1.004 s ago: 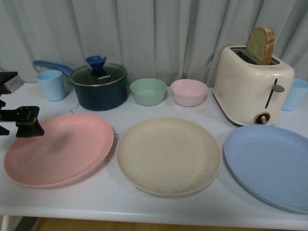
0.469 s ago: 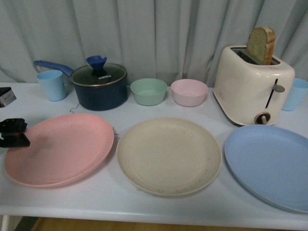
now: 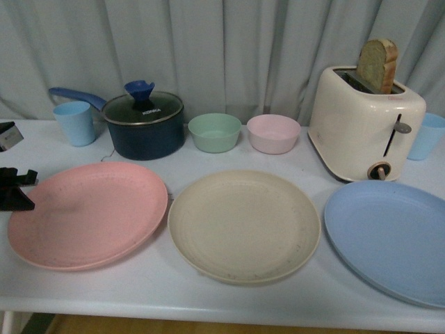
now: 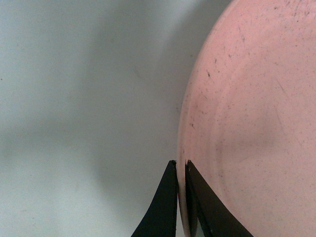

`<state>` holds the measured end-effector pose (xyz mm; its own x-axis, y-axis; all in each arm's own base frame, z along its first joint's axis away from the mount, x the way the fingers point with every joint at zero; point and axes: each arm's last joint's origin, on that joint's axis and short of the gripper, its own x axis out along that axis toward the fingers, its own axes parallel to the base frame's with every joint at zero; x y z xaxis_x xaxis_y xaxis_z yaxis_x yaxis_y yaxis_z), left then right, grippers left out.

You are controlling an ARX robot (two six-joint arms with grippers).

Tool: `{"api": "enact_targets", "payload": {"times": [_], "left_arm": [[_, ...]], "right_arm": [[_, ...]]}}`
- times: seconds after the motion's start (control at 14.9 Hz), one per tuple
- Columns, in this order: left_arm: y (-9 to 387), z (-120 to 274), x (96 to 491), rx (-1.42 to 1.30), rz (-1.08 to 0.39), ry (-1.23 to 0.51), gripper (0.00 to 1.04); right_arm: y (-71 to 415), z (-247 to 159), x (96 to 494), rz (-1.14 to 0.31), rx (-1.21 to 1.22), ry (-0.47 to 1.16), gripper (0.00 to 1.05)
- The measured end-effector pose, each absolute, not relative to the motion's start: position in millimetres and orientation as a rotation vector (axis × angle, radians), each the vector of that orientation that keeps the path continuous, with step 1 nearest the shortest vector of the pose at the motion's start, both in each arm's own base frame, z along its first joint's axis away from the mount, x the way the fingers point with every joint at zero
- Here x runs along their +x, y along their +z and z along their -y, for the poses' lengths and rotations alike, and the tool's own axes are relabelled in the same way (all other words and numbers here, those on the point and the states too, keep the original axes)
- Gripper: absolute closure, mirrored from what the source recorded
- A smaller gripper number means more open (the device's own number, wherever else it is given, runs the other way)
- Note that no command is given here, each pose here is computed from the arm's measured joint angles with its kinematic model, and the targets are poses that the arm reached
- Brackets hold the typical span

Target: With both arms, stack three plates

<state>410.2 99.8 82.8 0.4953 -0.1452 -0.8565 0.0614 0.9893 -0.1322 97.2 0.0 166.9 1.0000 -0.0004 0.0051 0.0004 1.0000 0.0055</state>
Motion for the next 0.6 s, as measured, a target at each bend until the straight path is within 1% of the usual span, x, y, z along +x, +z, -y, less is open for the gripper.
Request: {"api": "enact_targets", "payload": {"times": [0.13, 0.27, 0.47, 0.6], "left_arm": [[88.1, -102.0, 409.0, -0.090, -1.043, -0.107, 1.02], [107.8, -104.7, 405.6, -0.082, -1.015, -0.091, 1.02], [156.0, -115.1, 397.7, -0.074, -0.939, -0.023, 1.02], [195.8, -105.2, 389.7, -0.075, -0.871, -0.013, 1.02]], "right_arm": [[166.9, 0.0, 97.2, 0.005, 0.006, 0.000, 0.06], [166.9, 0.0, 97.2, 0.005, 0.006, 0.000, 0.06], [166.9, 0.0, 97.2, 0.005, 0.006, 0.000, 0.06], [166.9, 0.0, 97.2, 0.005, 0.006, 0.000, 0.06]]}}
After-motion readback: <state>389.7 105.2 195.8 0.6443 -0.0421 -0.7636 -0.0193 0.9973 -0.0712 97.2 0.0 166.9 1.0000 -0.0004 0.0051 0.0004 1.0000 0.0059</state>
